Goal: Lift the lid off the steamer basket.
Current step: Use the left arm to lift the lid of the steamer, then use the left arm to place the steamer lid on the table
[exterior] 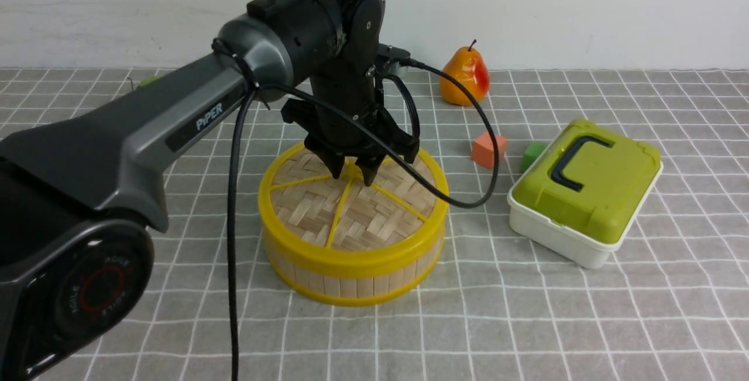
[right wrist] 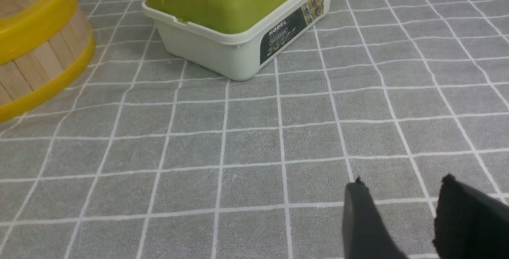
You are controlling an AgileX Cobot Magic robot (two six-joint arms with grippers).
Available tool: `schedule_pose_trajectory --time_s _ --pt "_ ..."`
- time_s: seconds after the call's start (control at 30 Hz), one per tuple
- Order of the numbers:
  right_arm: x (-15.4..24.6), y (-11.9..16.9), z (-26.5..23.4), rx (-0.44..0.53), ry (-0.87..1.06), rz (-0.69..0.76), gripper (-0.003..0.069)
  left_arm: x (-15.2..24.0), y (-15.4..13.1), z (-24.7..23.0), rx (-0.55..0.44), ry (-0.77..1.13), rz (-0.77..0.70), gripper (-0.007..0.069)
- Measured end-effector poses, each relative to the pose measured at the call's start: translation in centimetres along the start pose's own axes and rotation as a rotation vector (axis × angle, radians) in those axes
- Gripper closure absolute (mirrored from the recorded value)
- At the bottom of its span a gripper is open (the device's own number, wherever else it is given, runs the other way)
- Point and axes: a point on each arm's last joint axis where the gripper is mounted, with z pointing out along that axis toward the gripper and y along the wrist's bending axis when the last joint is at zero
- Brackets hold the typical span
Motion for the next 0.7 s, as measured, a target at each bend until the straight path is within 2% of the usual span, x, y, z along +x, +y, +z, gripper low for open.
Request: schedule_pose_trajectory --time_s 0.17,0.5,0.6,0.7 --pt "0.0 0.0 0.0 0.0 0.0 0.0 0.0418 0.0 -0.1 0.0 -0.006 -0.006 -0.018 0.052" --pt "0.0 0.0 0.0 0.0 0.0 0.0 0.0418 -0.8 0.0 -1.5 0.0 -0.046 -0.027 0.0519" --pt "0.0 0.0 0.0 0.0 0.0 0.0 0.0418 -2.3 1.0 -4.9 0.006 -0.167 -0.054 0.0519" --pt "0.0 0.0 0.0 0.0 0.0 0.0 0.0418 -2.8 4.1 -11.9 -0.016 -0.334 -0.11 0.0519"
